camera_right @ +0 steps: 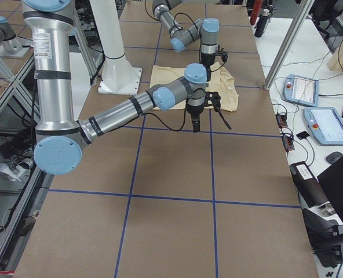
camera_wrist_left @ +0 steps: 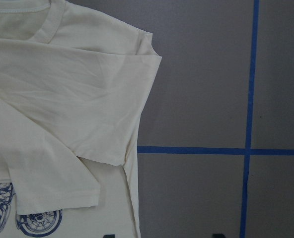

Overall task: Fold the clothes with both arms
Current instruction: 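Release the sleeve and move both grippers to the shirt hem corners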

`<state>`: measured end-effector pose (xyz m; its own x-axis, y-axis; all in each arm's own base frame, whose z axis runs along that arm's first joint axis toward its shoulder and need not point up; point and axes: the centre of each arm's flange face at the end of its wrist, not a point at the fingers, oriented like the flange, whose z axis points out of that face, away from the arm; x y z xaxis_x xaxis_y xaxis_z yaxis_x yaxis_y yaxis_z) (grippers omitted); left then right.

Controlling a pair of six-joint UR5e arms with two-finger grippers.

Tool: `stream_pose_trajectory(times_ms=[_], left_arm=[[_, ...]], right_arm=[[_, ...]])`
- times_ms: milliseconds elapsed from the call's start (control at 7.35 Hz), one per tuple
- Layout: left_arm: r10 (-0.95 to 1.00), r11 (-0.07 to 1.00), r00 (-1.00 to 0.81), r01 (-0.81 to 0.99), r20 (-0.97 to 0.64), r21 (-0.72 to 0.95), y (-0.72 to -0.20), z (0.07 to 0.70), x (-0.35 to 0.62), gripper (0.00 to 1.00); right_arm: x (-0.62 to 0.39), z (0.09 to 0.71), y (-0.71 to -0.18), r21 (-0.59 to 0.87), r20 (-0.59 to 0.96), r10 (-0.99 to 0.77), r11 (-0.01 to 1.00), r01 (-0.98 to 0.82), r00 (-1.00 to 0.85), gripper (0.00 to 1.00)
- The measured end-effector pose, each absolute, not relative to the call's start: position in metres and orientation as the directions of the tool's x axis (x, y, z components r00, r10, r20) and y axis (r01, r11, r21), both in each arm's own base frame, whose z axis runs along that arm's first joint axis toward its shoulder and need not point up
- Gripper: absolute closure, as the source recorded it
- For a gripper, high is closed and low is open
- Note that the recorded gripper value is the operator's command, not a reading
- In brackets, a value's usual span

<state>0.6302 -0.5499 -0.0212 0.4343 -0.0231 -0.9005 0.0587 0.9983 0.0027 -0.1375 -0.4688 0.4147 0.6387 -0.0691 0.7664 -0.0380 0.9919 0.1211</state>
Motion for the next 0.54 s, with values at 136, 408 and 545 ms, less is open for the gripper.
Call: stream_pose_trajectory(times_ms=[136,408,545], left_arm=[[0.006,0.998,0.432,0.047,-0.902,0.03,-0.537,0.002,0.612,0.0],[0.083,0.996,0.446,0.002,-0.891,0.094,-0.492,0.061,0.564,0.0],[0.119,0.992,0.444,-0.027,-0.888,0.12,-0.455,0.104,0.538,0.0]], right_arm=[[-0.164,0.403,-0.461,0.095,0.794,-0.023,0.992,-0.087,0.607,0.0],[-0.232,0.38,-0.432,0.041,0.831,0.069,0.982,-0.184,0.551,0.0],[-0.268,0.367,-0.409,0.02,0.837,0.102,0.976,-0.216,0.538,0.0]])
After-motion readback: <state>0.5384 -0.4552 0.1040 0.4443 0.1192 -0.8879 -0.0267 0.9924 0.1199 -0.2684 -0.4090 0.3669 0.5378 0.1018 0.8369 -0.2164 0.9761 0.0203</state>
